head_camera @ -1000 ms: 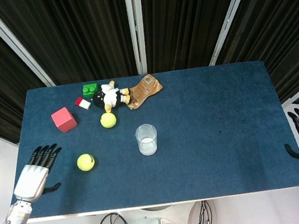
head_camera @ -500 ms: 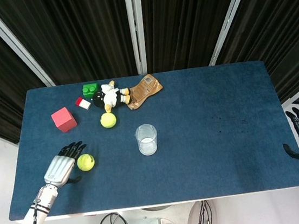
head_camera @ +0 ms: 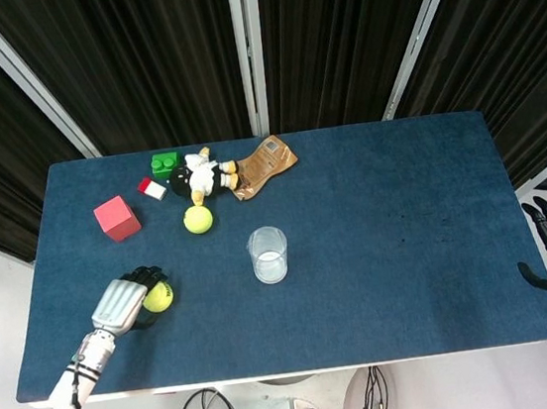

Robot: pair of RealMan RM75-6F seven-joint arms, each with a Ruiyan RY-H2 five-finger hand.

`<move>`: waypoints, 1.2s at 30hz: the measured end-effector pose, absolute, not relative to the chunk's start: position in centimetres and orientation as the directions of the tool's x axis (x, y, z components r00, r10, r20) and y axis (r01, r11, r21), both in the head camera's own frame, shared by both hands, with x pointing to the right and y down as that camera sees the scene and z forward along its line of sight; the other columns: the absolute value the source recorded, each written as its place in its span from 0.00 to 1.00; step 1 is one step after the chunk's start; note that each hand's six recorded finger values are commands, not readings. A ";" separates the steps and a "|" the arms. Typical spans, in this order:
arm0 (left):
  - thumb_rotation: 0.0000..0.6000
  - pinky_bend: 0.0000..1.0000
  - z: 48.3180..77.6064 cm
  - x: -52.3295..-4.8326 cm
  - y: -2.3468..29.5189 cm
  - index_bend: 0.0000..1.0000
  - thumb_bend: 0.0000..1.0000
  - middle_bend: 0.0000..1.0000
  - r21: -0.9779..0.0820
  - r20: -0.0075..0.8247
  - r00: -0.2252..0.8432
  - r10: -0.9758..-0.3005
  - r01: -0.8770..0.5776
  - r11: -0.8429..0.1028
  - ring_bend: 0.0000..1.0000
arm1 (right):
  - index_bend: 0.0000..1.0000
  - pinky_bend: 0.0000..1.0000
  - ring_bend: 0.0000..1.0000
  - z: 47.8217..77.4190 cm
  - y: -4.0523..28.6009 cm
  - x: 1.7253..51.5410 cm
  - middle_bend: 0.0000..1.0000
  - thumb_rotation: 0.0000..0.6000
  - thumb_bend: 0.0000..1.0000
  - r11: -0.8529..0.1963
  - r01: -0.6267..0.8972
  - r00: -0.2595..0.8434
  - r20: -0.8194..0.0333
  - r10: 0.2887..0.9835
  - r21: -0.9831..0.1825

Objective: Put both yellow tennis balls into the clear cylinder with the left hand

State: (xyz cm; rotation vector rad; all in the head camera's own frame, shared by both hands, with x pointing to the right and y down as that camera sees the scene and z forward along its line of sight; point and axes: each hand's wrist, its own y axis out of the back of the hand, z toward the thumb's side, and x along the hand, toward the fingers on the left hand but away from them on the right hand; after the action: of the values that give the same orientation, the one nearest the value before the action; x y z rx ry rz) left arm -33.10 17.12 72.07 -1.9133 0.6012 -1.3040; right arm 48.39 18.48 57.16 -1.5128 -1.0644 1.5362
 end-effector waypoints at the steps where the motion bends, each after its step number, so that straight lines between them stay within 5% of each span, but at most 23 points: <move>1: 1.00 0.44 72.2 -33.1 17.1 0.32 0.25 0.26 -0.782 0.585 0.378 -0.718 0.027 -0.623 0.23 | 0.00 0.00 0.00 57.1 18.5 48.4 0.00 1.00 0.23 -0.398 0.056 -0.052 -0.401 0.915 -0.916; 13: 1.00 0.67 72.0 -32.4 16.6 0.49 0.28 0.46 -0.824 0.521 0.404 -0.752 0.010 -0.566 0.46 | 0.00 0.00 0.00 56.9 18.6 48.7 0.00 1.00 0.23 -0.392 0.057 -0.060 -0.396 0.917 -0.918; 19: 1.00 0.67 68.8 -31.5 15.6 0.49 0.28 0.48 -0.866 0.426 0.431 -0.796 -0.060 -0.496 0.46 | 0.00 0.00 0.00 56.4 18.4 48.9 0.00 1.00 0.23 -0.379 0.060 -0.065 -0.382 0.922 -0.923; 29: 1.00 0.68 59.1 -27.2 11.6 0.49 0.27 0.49 -0.910 0.198 0.471 -0.860 -0.236 -0.339 0.46 | 0.00 0.00 0.00 56.5 18.1 47.9 0.00 1.00 0.23 -0.376 0.067 -0.037 -0.379 0.925 -0.924; 36: 1.00 0.68 58.2 -21.5 9.8 0.49 0.27 0.49 -0.911 0.187 0.559 -0.808 -0.208 -0.355 0.46 | 0.00 0.00 0.00 56.1 17.8 47.4 0.00 1.00 0.23 -0.370 0.054 -0.026 -0.371 0.928 -0.928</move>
State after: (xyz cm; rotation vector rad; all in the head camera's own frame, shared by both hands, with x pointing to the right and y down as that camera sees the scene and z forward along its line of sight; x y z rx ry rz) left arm -21.50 9.78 58.18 -1.8608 0.8291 -0.8076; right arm 47.37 17.81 56.07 -1.5053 -1.0683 1.4896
